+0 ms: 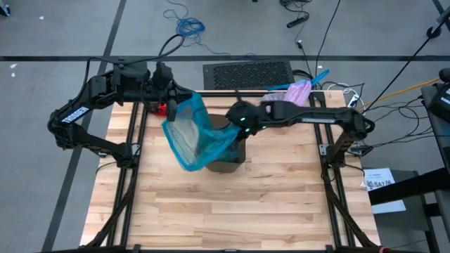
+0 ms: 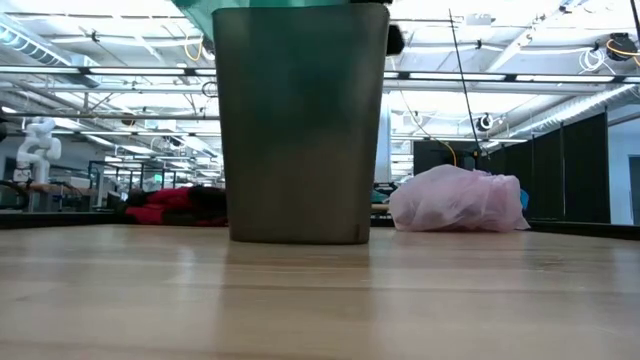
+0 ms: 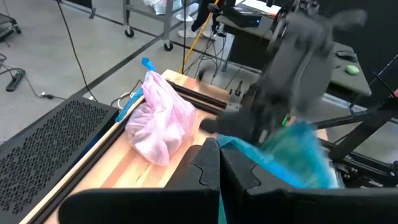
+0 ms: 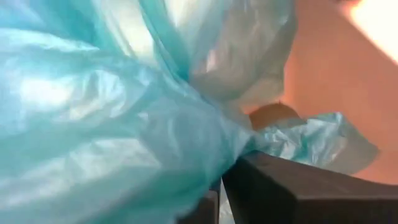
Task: Place trash/remove bag and relplace
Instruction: Insert the new blue trash bag into the trash bin
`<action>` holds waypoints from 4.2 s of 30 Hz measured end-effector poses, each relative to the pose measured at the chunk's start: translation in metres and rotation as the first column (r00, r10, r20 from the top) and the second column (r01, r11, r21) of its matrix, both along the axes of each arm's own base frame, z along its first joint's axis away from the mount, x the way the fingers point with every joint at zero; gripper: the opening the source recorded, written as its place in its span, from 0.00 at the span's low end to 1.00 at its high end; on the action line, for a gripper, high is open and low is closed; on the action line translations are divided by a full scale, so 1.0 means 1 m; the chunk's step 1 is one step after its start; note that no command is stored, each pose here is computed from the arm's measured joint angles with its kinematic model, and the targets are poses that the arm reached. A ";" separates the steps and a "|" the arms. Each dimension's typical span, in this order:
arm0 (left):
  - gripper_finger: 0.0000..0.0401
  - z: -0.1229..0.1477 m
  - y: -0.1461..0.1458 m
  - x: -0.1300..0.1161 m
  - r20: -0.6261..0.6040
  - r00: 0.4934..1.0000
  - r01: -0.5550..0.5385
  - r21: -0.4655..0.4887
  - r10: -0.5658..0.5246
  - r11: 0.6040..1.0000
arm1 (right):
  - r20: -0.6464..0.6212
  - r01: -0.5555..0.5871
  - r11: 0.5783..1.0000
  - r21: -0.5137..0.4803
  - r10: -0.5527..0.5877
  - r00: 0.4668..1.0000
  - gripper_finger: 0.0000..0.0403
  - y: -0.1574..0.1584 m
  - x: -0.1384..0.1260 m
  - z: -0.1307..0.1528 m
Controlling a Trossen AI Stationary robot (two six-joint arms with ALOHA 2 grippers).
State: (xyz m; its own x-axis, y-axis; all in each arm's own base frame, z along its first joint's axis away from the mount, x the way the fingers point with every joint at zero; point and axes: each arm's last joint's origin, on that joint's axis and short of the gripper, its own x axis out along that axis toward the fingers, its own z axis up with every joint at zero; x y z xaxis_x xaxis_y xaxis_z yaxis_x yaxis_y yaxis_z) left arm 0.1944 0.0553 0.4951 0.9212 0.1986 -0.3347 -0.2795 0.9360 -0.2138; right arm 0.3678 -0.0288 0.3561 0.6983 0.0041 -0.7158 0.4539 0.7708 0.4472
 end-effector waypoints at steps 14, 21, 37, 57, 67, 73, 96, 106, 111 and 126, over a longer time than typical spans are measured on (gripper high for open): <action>0.00 0.000 0.000 0.000 0.001 1.000 0.006 -0.001 -0.006 1.000 | 0.062 0.041 0.999 0.002 -0.041 0.997 0.22 -0.006 -0.047 0.042; 0.00 0.000 0.000 0.000 0.000 1.000 0.006 -0.001 -0.006 1.000 | -0.031 0.027 0.999 -0.018 -0.028 0.999 0.33 -0.006 -0.054 0.037; 0.00 0.000 0.000 0.000 -0.004 1.000 0.003 -0.003 -0.003 1.000 | 0.075 -0.087 0.986 -0.140 0.098 0.992 0.24 0.008 -0.072 0.060; 0.00 0.000 0.007 0.000 0.001 0.998 -0.055 -0.009 0.055 0.998 | 0.099 -0.144 0.801 -0.581 0.245 0.964 0.00 0.124 -0.028 0.036; 0.00 -0.001 0.009 0.008 0.021 0.999 -0.025 -0.027 0.025 0.999 | 0.018 -0.265 0.799 -0.539 0.326 0.945 0.00 0.063 0.016 0.004; 0.00 -0.001 0.009 0.008 0.022 1.000 -0.014 -0.033 0.015 0.999 | -0.061 -0.281 0.852 -0.441 0.284 0.957 0.00 0.024 0.028 -0.020; 0.00 -0.008 0.008 0.016 -0.021 1.000 0.004 -0.104 -0.006 0.995 | -0.218 -0.293 0.956 -0.002 0.286 0.933 0.00 0.007 0.021 -0.054; 0.00 -0.005 0.009 0.017 0.010 1.000 0.009 -0.089 -0.008 0.996 | -0.097 -0.281 0.958 0.062 0.286 0.953 0.01 0.011 0.011 -0.024; 0.00 -0.006 0.009 0.017 0.008 1.000 0.010 -0.087 -0.009 0.996 | -0.069 -0.280 0.958 0.054 0.284 0.956 0.09 0.012 -0.005 0.010; 0.00 -0.005 0.006 0.019 0.017 0.998 0.058 -0.098 -0.057 0.994 | 0.056 -0.144 0.931 -0.335 0.172 0.983 0.02 -0.034 -0.014 0.068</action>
